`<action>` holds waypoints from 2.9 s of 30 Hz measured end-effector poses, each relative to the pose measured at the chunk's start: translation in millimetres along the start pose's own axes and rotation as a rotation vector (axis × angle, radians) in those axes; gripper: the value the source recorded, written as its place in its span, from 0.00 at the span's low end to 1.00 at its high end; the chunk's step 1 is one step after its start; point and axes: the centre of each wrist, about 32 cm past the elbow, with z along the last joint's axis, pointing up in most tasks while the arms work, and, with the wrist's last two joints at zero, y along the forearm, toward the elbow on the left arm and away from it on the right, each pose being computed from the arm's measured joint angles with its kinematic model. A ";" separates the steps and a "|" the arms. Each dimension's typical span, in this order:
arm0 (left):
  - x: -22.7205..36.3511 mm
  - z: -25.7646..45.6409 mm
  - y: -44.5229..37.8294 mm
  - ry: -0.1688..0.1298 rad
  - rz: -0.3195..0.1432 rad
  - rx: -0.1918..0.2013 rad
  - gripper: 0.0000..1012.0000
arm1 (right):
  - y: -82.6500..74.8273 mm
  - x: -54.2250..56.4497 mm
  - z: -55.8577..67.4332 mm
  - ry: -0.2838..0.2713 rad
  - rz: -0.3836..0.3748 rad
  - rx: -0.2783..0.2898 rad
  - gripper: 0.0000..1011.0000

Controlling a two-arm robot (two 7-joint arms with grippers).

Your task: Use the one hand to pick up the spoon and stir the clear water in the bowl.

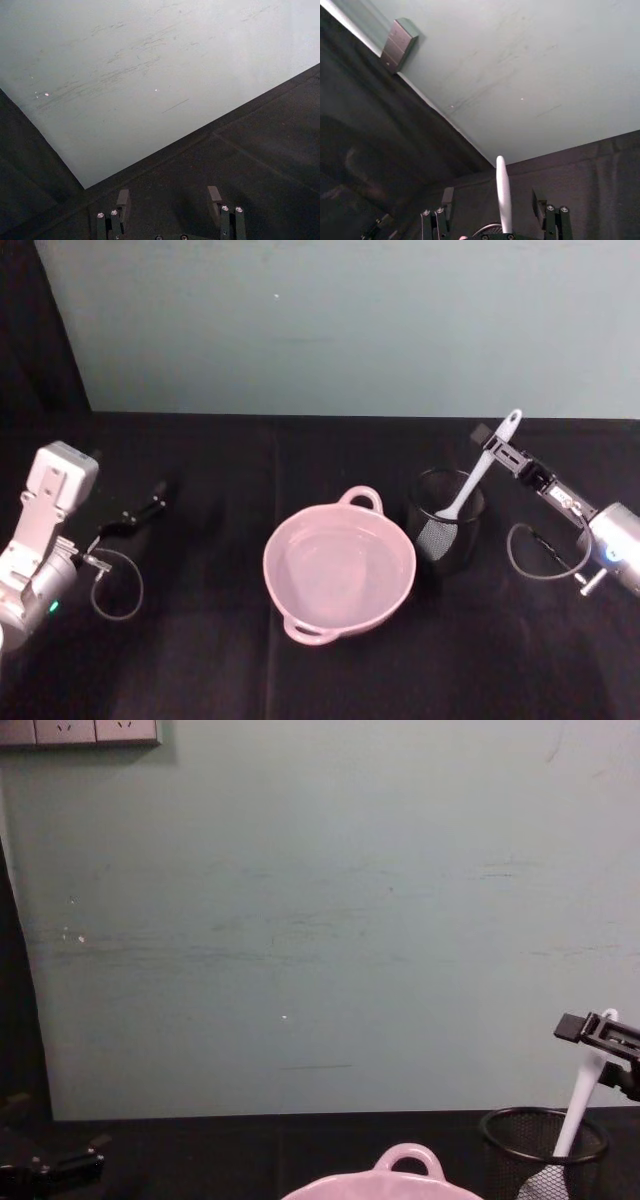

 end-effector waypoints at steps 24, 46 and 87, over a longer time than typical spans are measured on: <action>0.0 0.0 0.0 0.000 0.000 0.000 0.99 | -5.7 -1.8 2.0 -0.085 0.012 -0.015 0.26; 0.0 0.0 0.0 0.000 0.000 0.000 0.99 | -1.3 -61.4 45.9 -0.566 0.054 -0.032 0.12; 0.0 0.0 0.0 0.000 0.000 0.000 0.99 | 3.3 -98.1 76.6 -0.676 0.103 -0.021 0.12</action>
